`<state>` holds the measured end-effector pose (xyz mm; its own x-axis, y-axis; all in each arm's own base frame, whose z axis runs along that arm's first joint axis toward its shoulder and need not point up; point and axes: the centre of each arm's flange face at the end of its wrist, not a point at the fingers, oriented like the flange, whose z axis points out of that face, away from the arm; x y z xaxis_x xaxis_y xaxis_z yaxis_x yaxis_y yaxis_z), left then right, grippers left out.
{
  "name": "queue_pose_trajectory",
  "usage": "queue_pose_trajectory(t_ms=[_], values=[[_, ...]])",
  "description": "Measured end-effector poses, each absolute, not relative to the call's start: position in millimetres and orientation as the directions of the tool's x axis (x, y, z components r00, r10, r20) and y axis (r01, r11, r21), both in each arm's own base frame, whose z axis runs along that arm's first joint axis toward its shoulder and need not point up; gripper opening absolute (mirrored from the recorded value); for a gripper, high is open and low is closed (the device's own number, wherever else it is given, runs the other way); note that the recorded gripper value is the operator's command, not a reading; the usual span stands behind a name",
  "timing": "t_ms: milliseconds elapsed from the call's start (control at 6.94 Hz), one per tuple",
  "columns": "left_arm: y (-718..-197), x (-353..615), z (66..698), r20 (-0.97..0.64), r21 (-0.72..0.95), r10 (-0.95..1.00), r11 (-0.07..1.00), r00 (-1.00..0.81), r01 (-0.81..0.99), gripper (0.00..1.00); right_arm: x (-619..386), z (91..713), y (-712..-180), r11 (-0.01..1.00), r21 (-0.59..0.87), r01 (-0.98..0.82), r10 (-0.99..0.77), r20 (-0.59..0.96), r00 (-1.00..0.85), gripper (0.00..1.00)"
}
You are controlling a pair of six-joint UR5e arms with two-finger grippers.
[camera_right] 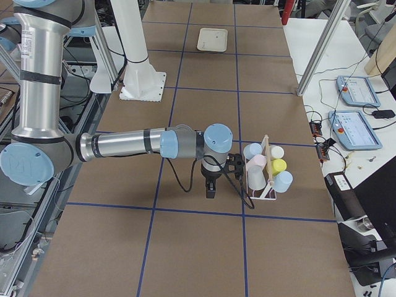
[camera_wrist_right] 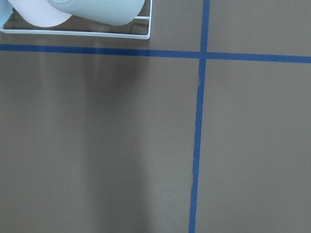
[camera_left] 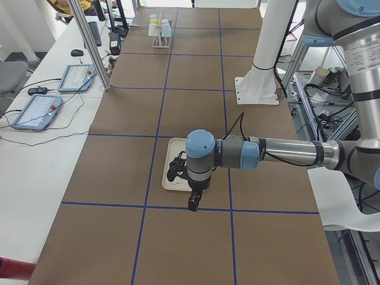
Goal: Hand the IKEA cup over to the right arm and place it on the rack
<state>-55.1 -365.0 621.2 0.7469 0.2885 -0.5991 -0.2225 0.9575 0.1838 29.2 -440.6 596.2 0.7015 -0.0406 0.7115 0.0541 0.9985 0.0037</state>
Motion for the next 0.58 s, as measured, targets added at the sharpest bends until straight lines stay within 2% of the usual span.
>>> queue_pose_trajectory(t_ms=[577], values=[[-367.1,-55.1,619.5,-0.598,0.188,0.291,0.957,0.747,-0.222,1.00,29.2,594.7,-440.7,0.999,0.008,0.054,-0.044,0.712,0.701,1.00]])
